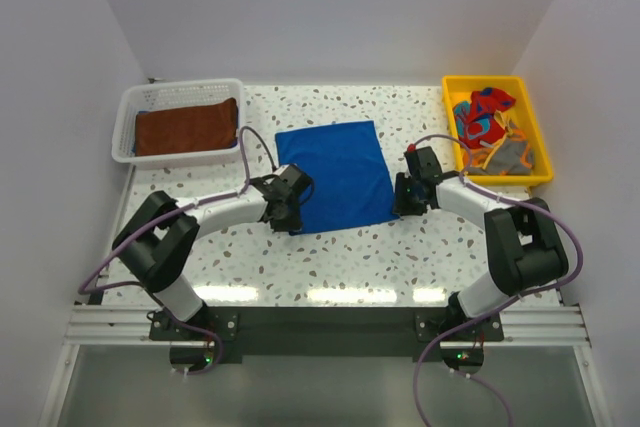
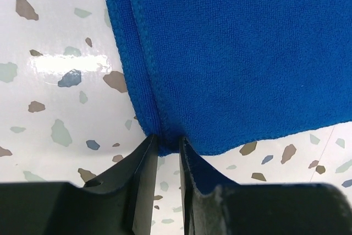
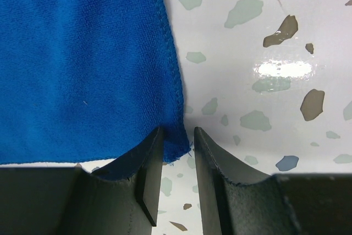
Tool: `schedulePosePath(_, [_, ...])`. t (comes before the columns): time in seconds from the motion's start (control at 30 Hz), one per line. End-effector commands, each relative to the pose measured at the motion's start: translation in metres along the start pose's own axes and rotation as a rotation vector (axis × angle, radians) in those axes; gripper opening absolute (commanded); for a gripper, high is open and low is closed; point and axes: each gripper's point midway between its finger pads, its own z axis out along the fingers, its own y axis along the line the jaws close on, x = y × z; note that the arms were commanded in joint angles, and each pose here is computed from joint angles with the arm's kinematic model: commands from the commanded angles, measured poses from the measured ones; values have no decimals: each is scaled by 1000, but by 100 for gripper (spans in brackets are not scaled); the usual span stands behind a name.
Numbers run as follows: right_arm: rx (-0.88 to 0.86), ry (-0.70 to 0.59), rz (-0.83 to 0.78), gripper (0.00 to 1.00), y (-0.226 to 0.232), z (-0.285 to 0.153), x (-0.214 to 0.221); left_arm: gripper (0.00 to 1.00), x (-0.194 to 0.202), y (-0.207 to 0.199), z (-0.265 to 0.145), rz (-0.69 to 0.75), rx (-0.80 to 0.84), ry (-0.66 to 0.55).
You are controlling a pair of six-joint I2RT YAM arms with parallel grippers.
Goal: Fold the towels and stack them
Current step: Fold the towel
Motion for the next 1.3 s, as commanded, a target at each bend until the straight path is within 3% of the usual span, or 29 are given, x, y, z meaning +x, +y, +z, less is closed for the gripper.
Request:
schedulePosePath(0.0, [-10, -17, 2, 34, 1, -6, -1, 28, -15, -4, -7, 5, -18, -42])
schedulePosePath(0.47, [-10, -22, 2, 33, 1, -7, -3, 27, -9, -7, 1, 7, -9, -16])
schedulePosePath(0.87, [-8, -21, 0, 33, 0, -6, -2, 11, -21, -18, -10, 14, 3, -50])
schedulePosePath(1.27, [-9, -19, -1, 34, 0, -5, -1, 21, -14, -21, -5, 35, -5, -22])
